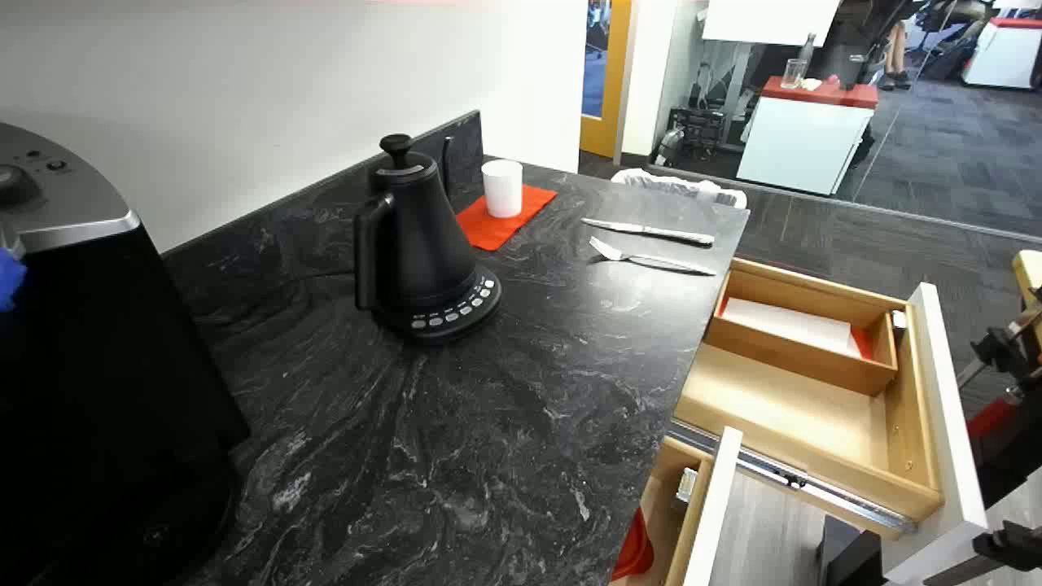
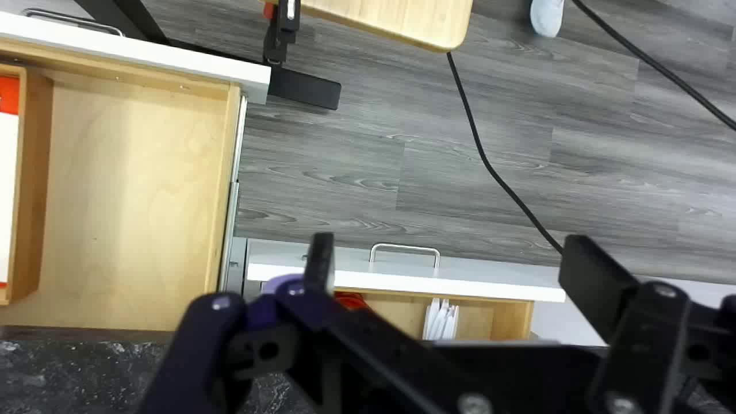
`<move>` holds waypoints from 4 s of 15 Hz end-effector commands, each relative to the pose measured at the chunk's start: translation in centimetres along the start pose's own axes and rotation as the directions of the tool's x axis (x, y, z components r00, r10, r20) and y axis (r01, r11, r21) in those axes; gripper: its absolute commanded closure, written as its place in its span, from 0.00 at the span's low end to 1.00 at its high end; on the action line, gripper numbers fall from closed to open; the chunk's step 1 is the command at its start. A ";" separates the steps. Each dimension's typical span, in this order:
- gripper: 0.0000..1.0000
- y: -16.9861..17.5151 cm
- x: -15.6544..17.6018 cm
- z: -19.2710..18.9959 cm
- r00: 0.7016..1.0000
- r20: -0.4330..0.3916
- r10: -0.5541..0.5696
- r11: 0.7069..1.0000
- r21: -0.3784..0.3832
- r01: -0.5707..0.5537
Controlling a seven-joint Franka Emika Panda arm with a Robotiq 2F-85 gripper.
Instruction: Put the fork and knife one at a time into the right compartment of the drawer
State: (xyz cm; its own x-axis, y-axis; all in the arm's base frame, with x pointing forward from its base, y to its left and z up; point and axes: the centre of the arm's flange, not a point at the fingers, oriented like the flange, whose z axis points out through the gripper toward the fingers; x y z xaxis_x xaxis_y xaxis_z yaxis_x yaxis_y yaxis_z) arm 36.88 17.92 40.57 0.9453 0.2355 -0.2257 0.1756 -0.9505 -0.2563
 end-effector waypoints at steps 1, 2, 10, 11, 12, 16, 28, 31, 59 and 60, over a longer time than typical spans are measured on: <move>0.00 0.0 0.0 0.0 1.000 0.000 0.000 1.000 0.000 0.000; 0.00 0.0 0.0 0.0 1.000 0.000 0.000 1.000 0.000 0.000; 0.00 0.0 0.0 0.0 1.000 0.000 0.000 1.000 0.000 0.000; 0.00 0.0 0.0 0.0 1.000 0.000 0.000 1.000 0.000 0.000; 0.00 0.2 0.1 0.0 1.000 0.009 -0.014 1.000 -0.010 0.014; 0.00 3.2 1.2 -0.6 1.000 0.027 -0.005 0.997 -0.072 0.007; 0.00 16.6 8.5 -2.1 0.997 0.011 -0.070 0.980 -0.186 0.071; 0.00 19.3 10.3 -2.3 0.998 0.001 -0.063 0.979 -0.193 0.062; 0.00 30.2 20.0 2.0 0.984 0.060 -0.165 0.950 -0.258 0.175; 0.00 30.6 20.7 2.7 0.985 0.047 -0.163 0.951 -0.260 0.170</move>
State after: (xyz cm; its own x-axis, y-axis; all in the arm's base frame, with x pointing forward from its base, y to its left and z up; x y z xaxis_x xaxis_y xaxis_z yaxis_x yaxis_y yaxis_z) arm 58.72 -4.93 27.39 0.8879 0.3856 -0.2508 0.3837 -0.9216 -0.0584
